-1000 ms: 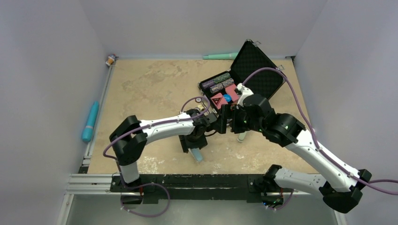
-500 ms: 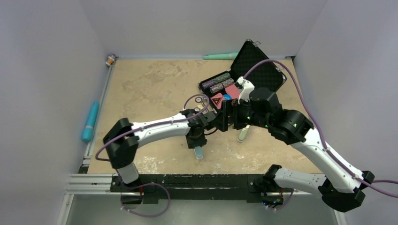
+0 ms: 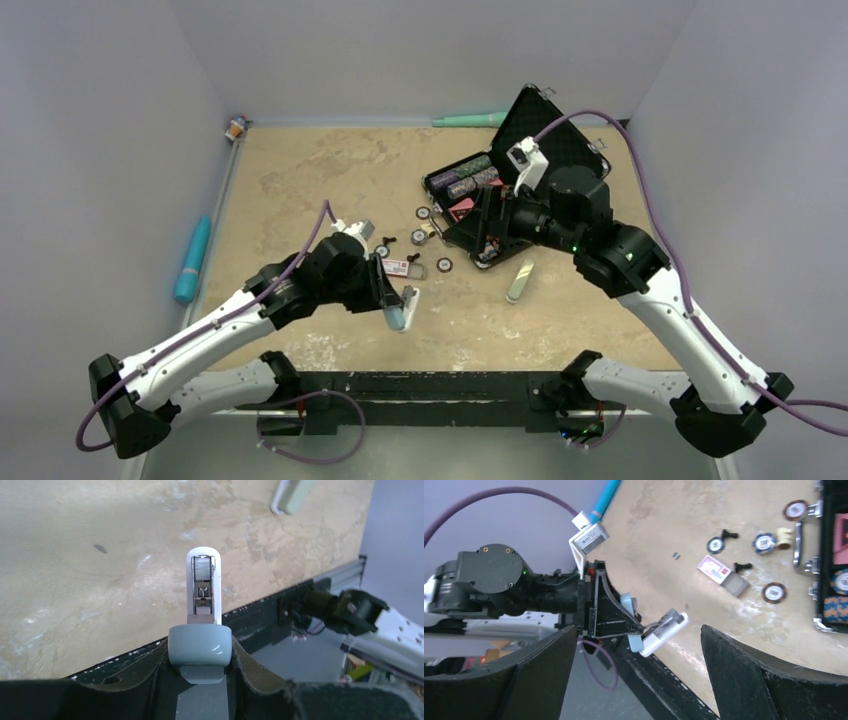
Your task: Unload the staples from the stapler
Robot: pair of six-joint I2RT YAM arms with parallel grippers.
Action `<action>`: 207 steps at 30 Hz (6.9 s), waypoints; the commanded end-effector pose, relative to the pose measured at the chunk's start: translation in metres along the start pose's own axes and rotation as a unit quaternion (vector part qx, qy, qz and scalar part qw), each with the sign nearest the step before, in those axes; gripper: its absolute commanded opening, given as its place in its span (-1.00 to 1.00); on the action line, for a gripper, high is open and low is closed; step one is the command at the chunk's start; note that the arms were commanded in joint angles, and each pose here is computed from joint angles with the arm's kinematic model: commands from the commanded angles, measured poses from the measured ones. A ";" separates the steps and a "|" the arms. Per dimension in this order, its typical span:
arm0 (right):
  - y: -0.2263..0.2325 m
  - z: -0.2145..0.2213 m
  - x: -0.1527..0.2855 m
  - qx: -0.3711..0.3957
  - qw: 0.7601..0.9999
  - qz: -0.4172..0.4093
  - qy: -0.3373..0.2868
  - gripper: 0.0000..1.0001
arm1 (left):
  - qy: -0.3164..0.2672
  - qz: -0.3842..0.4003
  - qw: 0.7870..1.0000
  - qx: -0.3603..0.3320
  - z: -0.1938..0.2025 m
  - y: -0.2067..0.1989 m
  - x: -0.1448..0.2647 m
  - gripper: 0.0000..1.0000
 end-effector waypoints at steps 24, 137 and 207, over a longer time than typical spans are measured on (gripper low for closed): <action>0.030 0.002 -0.049 -0.167 0.951 -0.260 0.017 0.94 | -0.188 0.392 0.899 -0.046 -0.089 -0.069 0.082 -1.00; -0.058 0.137 -0.185 -0.102 0.960 0.006 0.262 -1.00 | -0.017 0.012 1.000 -0.012 -0.037 0.071 -0.046 -1.00; -0.118 0.133 -0.224 -0.151 0.914 0.327 0.188 -1.00 | 0.134 0.067 0.984 0.095 0.067 0.081 -0.070 -1.00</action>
Point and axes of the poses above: each gripper's point midway between its finger pads, its own x axis back along the fingers, its own y axis along the line the jaws close on, z = x × y, the point moved 1 cm from there along x, back along the fingers, and after that the axes turned 15 degrees about -x, right-handed, at the moved point
